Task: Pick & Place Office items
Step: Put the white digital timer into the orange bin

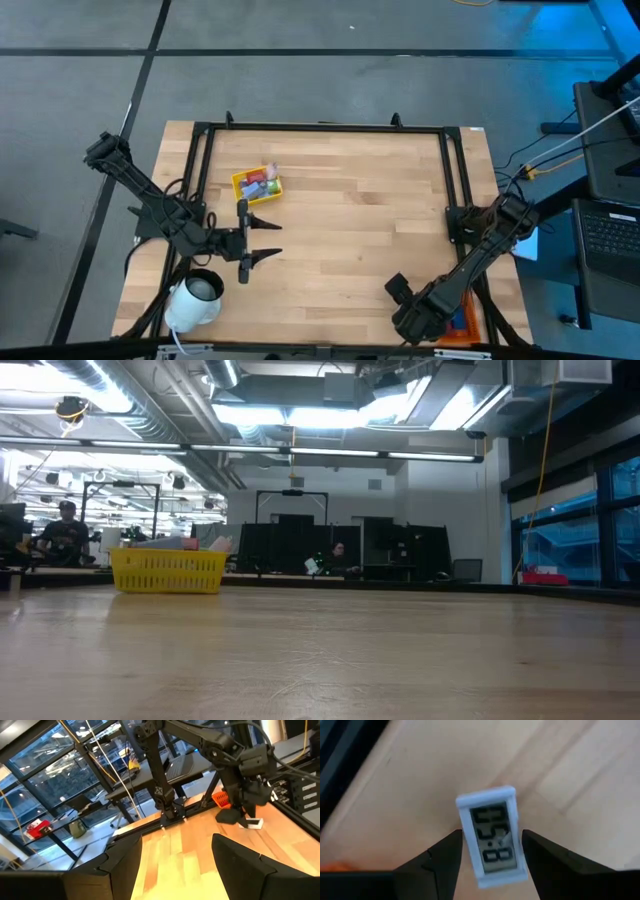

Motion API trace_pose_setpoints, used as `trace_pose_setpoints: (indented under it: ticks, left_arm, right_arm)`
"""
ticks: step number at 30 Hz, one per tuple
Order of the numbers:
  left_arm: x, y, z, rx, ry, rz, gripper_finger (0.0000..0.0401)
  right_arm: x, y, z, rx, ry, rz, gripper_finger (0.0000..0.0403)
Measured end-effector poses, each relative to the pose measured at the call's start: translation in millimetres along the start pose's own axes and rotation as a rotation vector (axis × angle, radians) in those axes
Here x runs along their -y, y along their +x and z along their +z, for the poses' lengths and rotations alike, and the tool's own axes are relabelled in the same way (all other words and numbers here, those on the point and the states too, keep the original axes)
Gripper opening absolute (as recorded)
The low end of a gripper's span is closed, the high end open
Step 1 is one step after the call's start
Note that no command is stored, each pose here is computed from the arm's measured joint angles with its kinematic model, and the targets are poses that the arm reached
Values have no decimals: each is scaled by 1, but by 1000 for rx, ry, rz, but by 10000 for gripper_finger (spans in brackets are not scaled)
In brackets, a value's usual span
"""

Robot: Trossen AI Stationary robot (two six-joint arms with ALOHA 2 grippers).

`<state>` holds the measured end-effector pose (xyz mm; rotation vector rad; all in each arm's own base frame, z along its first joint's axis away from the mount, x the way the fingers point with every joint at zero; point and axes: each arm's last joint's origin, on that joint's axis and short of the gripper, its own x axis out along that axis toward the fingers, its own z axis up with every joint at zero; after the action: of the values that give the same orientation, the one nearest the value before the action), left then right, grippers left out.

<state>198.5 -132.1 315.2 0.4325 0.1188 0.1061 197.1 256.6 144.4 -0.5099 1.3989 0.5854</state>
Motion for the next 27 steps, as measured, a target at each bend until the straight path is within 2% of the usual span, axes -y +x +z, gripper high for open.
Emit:
trace_pose_setpoints:
  ticks: [7,13,15,18,21,23,27]
  left_arm:
    - [0,0,1,4,-4,0,237]
    - [0,0,1,4,-2,0,237]
    - [0,0,1,5,2,0,237]
    - [0,0,1,5,1,2,237]
    - [-1,0,1,5,2,3,237]
    - [-1,0,1,5,3,3,237]
    - [0,0,1,10,11,-12,237]
  right_arm:
    - [-5,10,5,20,-8,1,203]
    - [2,6,0,-31,58,-45,131]
    - [7,1,-2,-70,82,-81,130]
    - [12,-27,6,-55,111,-175,130]
    - [16,-54,1,-167,208,-240,130]
    - [10,-68,0,-213,286,-212,130]
    - [-18,-97,1,-225,406,-148,130]
